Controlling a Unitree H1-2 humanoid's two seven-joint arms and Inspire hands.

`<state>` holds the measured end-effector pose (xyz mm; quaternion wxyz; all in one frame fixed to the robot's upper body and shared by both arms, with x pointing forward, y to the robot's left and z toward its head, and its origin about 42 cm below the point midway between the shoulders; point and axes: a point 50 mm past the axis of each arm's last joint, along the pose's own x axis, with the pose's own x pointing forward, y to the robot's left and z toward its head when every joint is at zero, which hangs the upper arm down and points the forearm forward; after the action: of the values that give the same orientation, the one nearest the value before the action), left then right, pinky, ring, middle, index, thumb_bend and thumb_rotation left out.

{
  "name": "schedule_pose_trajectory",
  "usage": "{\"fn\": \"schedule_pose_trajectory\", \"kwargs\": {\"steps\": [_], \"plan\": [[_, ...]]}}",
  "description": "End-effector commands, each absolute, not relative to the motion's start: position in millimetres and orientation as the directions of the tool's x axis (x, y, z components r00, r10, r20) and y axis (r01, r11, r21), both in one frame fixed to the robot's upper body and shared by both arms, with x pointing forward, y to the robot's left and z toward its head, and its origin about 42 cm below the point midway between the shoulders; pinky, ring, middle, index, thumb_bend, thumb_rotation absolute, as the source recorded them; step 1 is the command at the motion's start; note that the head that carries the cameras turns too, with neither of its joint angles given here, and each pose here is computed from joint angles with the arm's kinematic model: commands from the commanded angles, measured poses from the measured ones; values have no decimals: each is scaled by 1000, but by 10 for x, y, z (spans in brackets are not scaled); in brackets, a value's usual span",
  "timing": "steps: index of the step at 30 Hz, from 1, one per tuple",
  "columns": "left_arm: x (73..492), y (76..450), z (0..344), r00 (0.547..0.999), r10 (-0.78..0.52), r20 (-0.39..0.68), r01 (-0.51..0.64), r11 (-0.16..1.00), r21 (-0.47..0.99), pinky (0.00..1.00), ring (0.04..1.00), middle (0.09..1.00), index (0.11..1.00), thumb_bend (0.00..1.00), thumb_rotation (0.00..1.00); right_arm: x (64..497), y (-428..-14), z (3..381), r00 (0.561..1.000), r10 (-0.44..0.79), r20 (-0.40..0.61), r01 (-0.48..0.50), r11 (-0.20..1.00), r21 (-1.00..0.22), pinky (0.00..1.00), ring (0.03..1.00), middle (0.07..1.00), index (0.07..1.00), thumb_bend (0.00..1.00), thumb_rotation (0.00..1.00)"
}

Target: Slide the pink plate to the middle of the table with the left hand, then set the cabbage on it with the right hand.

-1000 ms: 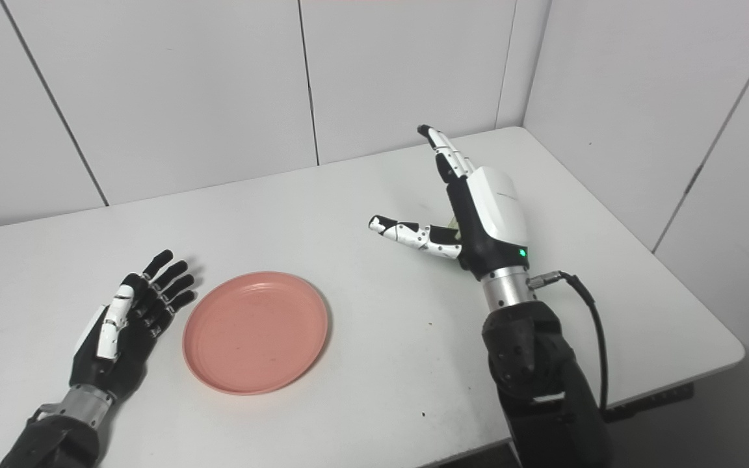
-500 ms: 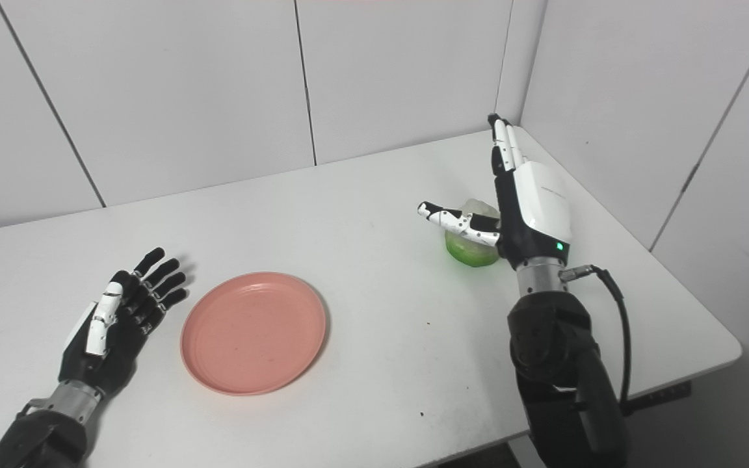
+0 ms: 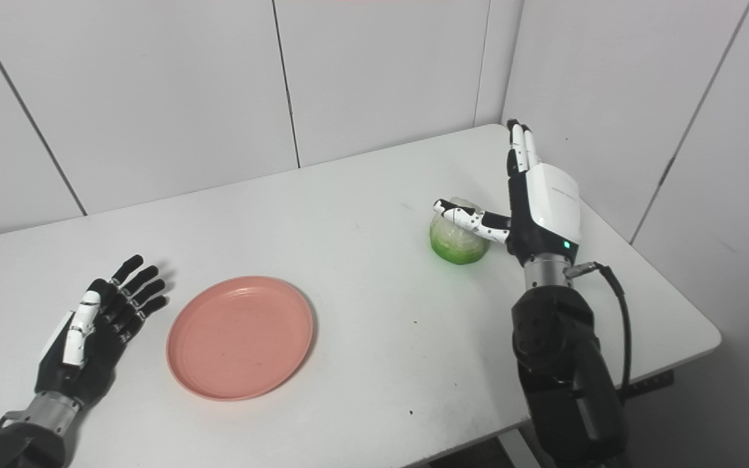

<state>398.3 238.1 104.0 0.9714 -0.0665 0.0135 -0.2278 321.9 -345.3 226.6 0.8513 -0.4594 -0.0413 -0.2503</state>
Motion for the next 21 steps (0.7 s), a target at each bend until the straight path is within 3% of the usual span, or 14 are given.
{"fn": "schedule_pose_trajectory", "kwargs": {"steps": [1, 21], "plan": [[3804, 2521, 729, 902, -419, -105, 399, 901, -171, 882, 893, 903, 895, 487, 968, 3271, -3487, 2394, 854, -388, 346, 499, 423, -757, 721, 920, 1000, 1000, 1000, 649], [3786, 2610, 746, 903, -419, -97, 398, 900, -177, 879, 892, 901, 892, 471, 974, 3586, -3476, 2097, 895, -384, 227, 395, 444, -804, 909, 1000, 1000, 1000, 1000, 700]]}}
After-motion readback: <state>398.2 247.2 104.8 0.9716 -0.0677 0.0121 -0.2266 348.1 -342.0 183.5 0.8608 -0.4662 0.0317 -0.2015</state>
